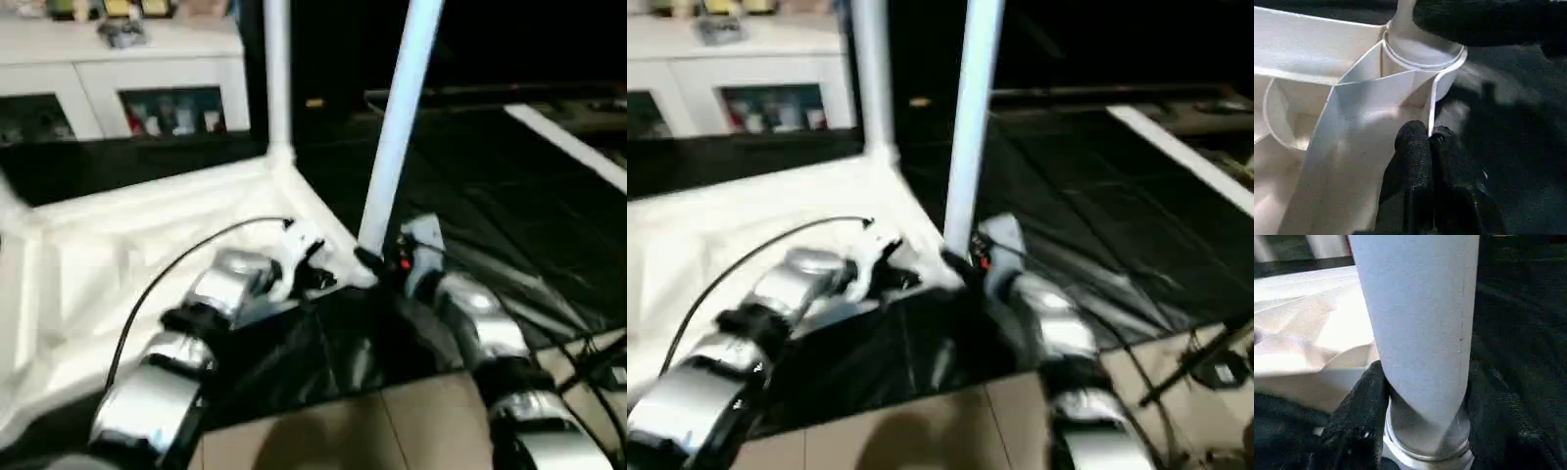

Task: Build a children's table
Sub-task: Rotate leg to tighten

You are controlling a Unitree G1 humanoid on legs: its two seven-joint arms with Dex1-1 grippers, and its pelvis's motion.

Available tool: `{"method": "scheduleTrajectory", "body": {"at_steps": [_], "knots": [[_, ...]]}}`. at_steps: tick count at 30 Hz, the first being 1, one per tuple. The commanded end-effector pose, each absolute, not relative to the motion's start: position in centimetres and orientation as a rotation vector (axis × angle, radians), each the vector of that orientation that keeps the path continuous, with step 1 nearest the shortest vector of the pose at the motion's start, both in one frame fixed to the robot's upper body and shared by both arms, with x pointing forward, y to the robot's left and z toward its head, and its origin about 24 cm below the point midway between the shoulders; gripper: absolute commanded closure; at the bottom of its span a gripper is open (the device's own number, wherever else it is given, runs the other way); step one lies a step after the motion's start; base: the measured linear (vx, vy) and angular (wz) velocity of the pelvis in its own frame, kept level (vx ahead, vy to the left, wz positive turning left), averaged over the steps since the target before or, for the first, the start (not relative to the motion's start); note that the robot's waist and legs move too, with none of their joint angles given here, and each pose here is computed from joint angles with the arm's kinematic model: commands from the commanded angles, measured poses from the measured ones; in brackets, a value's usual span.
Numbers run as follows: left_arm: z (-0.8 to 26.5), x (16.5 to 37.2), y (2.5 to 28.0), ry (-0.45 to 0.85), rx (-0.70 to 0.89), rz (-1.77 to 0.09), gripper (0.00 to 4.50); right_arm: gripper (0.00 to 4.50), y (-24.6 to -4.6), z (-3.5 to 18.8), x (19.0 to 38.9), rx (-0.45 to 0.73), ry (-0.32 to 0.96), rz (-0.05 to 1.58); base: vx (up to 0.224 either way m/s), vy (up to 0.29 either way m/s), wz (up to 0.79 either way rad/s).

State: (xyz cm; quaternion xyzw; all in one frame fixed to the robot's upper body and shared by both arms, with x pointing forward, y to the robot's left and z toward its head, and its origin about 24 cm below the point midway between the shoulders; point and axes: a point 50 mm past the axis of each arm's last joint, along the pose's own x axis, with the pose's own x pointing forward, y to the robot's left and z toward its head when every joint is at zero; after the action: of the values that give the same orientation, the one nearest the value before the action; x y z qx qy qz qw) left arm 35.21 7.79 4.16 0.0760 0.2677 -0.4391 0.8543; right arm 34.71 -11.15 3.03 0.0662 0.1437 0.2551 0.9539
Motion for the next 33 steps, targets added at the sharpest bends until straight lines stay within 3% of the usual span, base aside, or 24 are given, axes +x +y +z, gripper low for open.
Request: {"method": "scheduleTrajectory", "body": {"at_steps": [1,7,12,19,20,23,26,33], "knots": [[6.4,35.9,4.8,0.448,0.147,-0.943,4.5,1.85,-6.5,1.2,33.3,0.187,0.405,0.635,0.048,-0.047,-0.22],[6.2,36.0,6.2,0.457,0.216,-0.97,4.5,1.35,-6.8,1.5,33.4,0.214,0.367,0.59,0.021,-0.011,-0.04],[5.7,35.8,7.6,0.483,0.271,-1.003,4.5,0.97,-7.9,1.6,32.9,0.188,0.309,0.647,0.0,0.0,0.0],[5.2,34.9,9.6,0.515,0.327,-1.132,4.5,0.36,-13.3,2.3,31.7,0.115,0.234,0.778,0.0,0.0,0.0],[5.2,34.9,9.6,0.515,0.327,-1.132,4.5,0.36,-13.3,2.3,31.7,0.115,0.234,0.778,0.0,0.0,0.0],[5.0,34.2,10.5,0.524,0.382,-1.254,4.5,0.14,-16.1,3.2,31.1,0.052,0.226,0.876,0.0,0.0,0.0],[4.9,33.6,10.9,0.533,0.405,-1.347,4.5,0.06,-17.2,4.2,30.7,0.032,0.221,0.975,0.0,0.0,0.0],[5.3,32.6,11.5,0.557,0.442,-1.54,4.5,0.06,-17.5,6.2,30.3,-0.027,0.232,1.241,0.0,0.0,0.0]]}}
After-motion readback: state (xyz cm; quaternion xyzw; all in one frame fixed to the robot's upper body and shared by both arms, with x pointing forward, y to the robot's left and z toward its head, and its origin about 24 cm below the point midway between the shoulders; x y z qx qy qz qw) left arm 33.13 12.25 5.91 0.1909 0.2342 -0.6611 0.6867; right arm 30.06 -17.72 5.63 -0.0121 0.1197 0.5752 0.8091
